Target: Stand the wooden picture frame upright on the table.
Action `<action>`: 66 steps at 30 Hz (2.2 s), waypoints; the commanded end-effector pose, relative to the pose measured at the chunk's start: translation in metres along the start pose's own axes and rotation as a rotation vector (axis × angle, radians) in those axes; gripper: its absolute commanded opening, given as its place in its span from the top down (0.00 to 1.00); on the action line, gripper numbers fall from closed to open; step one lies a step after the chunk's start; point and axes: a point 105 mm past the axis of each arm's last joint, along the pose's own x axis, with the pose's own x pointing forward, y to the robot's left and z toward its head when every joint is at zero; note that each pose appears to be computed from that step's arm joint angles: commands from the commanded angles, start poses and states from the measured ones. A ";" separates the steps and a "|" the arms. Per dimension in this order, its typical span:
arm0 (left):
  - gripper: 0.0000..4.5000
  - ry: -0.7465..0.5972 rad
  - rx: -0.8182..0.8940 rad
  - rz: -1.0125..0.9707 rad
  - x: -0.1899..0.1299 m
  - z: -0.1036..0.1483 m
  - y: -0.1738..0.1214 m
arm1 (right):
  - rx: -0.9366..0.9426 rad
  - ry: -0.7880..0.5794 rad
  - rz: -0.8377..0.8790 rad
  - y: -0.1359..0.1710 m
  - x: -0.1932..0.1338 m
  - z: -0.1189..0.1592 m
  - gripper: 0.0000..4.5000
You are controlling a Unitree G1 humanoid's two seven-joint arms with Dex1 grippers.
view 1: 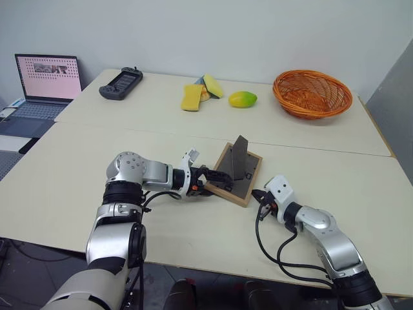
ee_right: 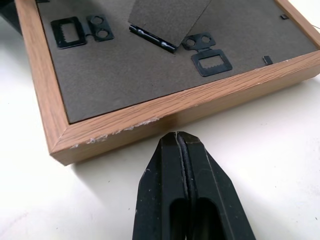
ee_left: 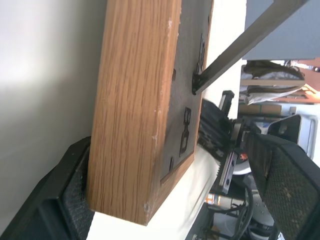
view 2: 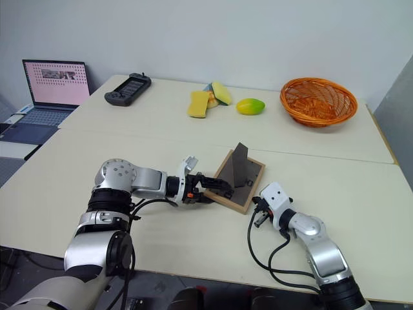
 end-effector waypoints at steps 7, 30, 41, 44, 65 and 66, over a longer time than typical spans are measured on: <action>0.00 -0.004 0.011 0.033 0.003 0.004 0.009 | -0.004 -0.025 -0.023 -0.004 -0.005 0.007 1.00; 0.59 -0.020 0.003 -0.021 0.002 0.009 0.003 | -0.001 -0.024 -0.027 -0.004 -0.006 0.007 1.00; 0.71 -0.003 0.025 -0.036 0.002 0.008 -0.003 | 0.003 -0.027 -0.035 -0.006 -0.006 0.007 1.00; 0.71 -0.021 0.059 -0.047 0.000 0.012 -0.006 | 0.002 -0.024 -0.039 -0.007 -0.006 0.006 1.00; 0.71 -0.237 0.299 -0.244 -0.047 0.063 -0.067 | -0.098 0.059 -0.066 -0.055 -0.037 -0.015 1.00; 0.71 -0.226 0.288 -0.257 -0.048 0.060 -0.071 | -0.105 0.058 -0.065 -0.055 -0.037 -0.015 1.00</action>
